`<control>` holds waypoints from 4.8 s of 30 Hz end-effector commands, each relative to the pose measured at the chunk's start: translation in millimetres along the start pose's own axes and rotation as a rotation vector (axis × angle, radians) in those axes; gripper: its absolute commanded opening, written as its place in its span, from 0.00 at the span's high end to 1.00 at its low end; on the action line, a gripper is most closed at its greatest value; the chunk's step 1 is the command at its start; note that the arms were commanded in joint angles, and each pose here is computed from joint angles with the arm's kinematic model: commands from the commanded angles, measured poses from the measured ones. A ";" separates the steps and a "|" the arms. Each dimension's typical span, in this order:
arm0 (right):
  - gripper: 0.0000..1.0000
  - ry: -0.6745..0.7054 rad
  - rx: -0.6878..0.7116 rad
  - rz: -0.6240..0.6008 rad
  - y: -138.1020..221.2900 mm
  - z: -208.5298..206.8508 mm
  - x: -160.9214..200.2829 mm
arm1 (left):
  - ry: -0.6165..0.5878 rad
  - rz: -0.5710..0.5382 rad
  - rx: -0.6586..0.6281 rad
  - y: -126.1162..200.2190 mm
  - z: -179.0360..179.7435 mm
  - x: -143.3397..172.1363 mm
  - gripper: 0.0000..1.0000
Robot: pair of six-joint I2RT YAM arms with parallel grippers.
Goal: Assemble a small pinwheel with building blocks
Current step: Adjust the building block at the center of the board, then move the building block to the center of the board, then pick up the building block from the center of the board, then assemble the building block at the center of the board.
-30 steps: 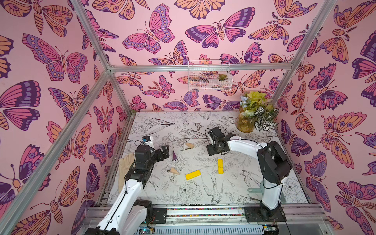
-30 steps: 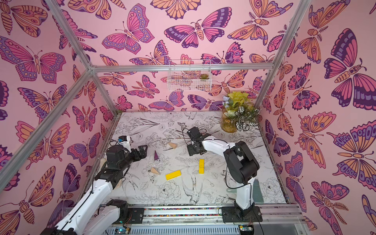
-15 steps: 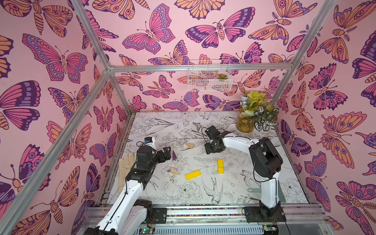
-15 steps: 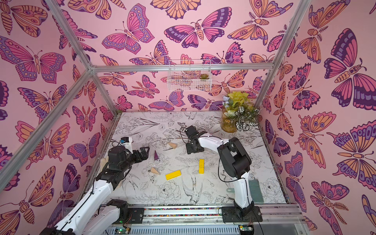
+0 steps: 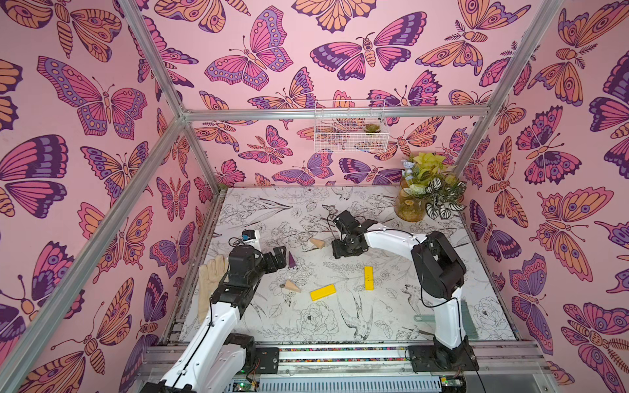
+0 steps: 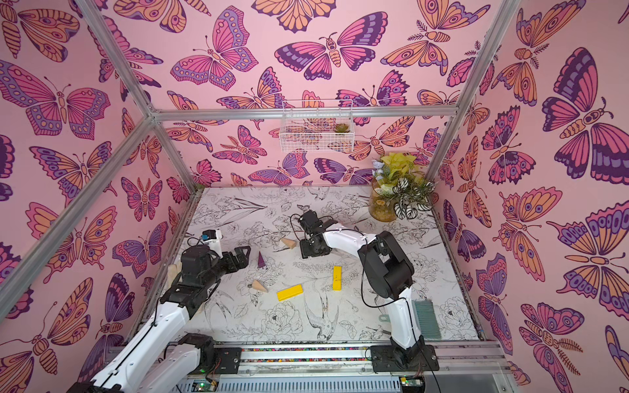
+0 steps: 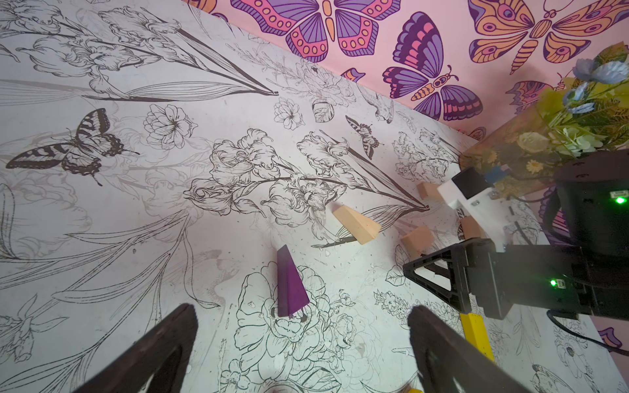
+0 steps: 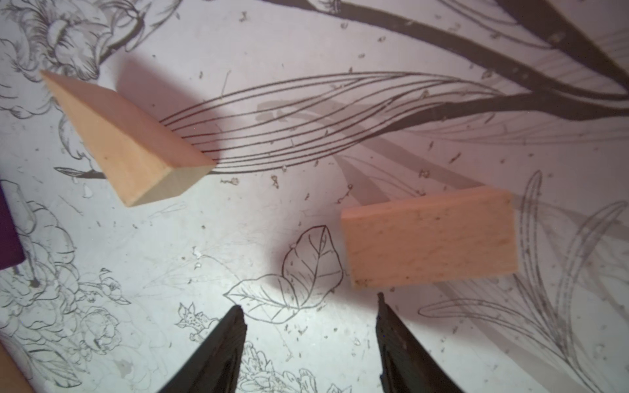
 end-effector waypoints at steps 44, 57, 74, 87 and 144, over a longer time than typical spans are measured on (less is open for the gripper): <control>0.53 0.073 0.105 0.128 -19.6 -3.0 -1.7 | 0.023 0.026 -0.001 1.2 4.6 10.6 0.00; 0.29 0.076 0.092 0.006 33.0 4.2 -24.5 | 0.030 0.026 -0.012 1.1 5.1 9.7 0.00; 0.24 -0.041 0.193 0.025 39.9 -80.7 -40.2 | 0.037 0.041 -0.010 0.4 4.7 10.9 0.00; 0.16 -0.141 0.247 0.067 -1.9 -121.3 -77.4 | 0.026 0.057 -0.015 -3.7 4.4 11.0 0.00; 0.60 -0.006 0.103 0.115 -13.5 5.2 26.3 | 0.012 0.150 0.007 -19.3 -11.1 22.7 0.00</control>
Point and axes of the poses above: each gripper's point midway between its finger pads, its own y axis back along the fingers, its own z axis along the line the jaws close on, x = y × z, the point moved 5 cm from there along y, back along the fingers, and after that the axes turned 12 degrees about y, right-handed, at the moved point
